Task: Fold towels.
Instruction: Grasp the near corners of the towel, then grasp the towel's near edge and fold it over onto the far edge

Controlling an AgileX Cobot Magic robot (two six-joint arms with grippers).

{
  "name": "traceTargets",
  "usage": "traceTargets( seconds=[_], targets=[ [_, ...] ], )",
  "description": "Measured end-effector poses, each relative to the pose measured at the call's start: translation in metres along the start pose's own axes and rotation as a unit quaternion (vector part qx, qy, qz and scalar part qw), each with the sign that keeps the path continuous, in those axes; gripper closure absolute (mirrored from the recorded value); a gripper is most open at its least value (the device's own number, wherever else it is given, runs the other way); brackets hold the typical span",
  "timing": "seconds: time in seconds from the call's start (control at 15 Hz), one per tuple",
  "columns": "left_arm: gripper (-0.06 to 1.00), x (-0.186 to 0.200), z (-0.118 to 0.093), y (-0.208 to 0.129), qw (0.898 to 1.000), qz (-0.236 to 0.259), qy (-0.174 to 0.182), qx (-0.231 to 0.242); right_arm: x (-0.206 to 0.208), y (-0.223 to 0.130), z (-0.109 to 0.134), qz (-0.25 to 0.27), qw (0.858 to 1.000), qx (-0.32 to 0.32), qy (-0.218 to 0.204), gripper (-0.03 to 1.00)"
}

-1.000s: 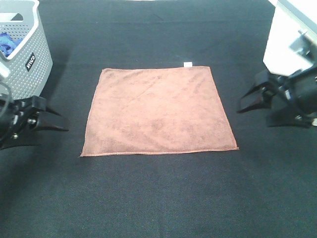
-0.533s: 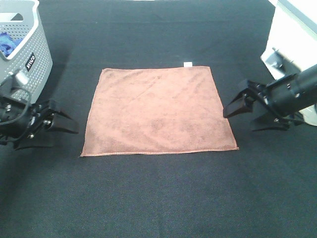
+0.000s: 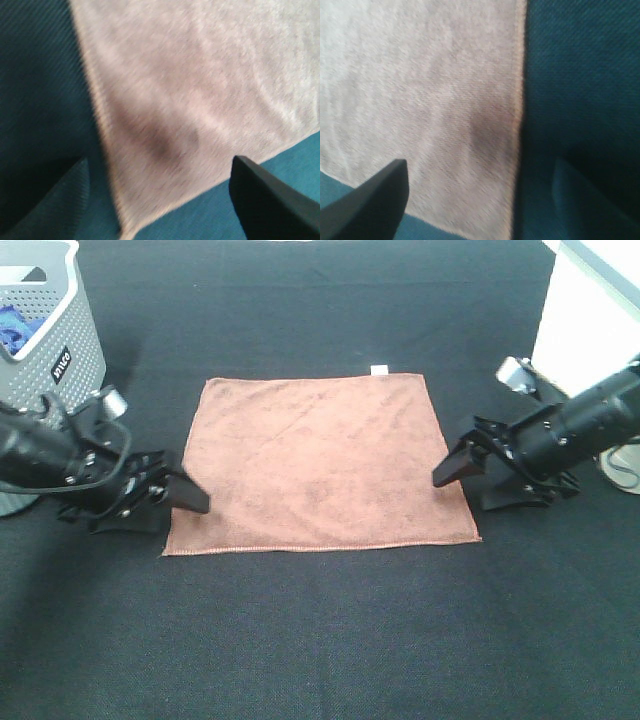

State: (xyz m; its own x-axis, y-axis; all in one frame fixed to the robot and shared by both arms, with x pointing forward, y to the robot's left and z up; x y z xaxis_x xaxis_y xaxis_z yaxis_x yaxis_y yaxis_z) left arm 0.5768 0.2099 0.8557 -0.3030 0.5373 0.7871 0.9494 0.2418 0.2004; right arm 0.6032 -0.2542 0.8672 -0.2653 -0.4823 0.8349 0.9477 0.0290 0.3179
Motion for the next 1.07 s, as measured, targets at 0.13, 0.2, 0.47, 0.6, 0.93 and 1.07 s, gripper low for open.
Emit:
traceTargets(
  seconds=[0.13, 0.2, 0.47, 0.6, 0.93, 1.07],
  targets=[
    [0.2, -0.014, -0.008, 0.007, 1.0, -0.001, -0.016, 0.009, -0.019, 0.007, 0.02, 0.01, 0.999, 0.029, 0.012, 0.24],
    [0.2, -0.019, -0.012, 0.01, 1.0, 0.0, -0.027, 0.015, -0.026, 0.009, 0.03, 0.013, 0.999, 0.041, 0.019, 0.26],
    [0.63, -0.036, -0.015, 0.008, 0.999, 0.015, -0.039, 0.025, -0.037, 0.009, 0.034, 0.016, 1.0, 0.009, 0.006, 0.63],
    [0.91, -0.038, -0.012, 0.006, 0.999, 0.023, -0.032, 0.018, -0.038, 0.008, 0.032, 0.02, 1.0, -0.005, 0.003, 0.88],
    [0.93, -0.022, -0.016, 0.002, 0.998, 0.056, 0.001, -0.004, -0.027, 0.006, 0.039, 0.042, 0.999, -0.006, 0.007, 0.97],
    [0.93, -0.005, -0.018, -0.003, 0.997, 0.073, 0.031, -0.022, -0.013, -0.004, 0.047, 0.055, 0.998, -0.008, 0.013, 0.97]
  ],
)
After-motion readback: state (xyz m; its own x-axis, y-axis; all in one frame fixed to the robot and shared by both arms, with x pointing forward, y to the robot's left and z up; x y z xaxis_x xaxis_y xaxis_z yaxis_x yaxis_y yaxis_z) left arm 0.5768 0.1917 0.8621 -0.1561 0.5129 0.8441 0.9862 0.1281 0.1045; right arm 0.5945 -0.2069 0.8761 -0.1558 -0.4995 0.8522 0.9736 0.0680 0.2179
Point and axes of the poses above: a point on each arm's last joint axis where the gripper is mounted, x pointing back along that axis away from the gripper, z along the wrist's bending axis when the last joint is at zero, y = z × x, the point moved 1 cm from there along -x, pointing out along that axis toward the gripper, and after that the axes turned 8 degrees about x, right-handed, at the moved point
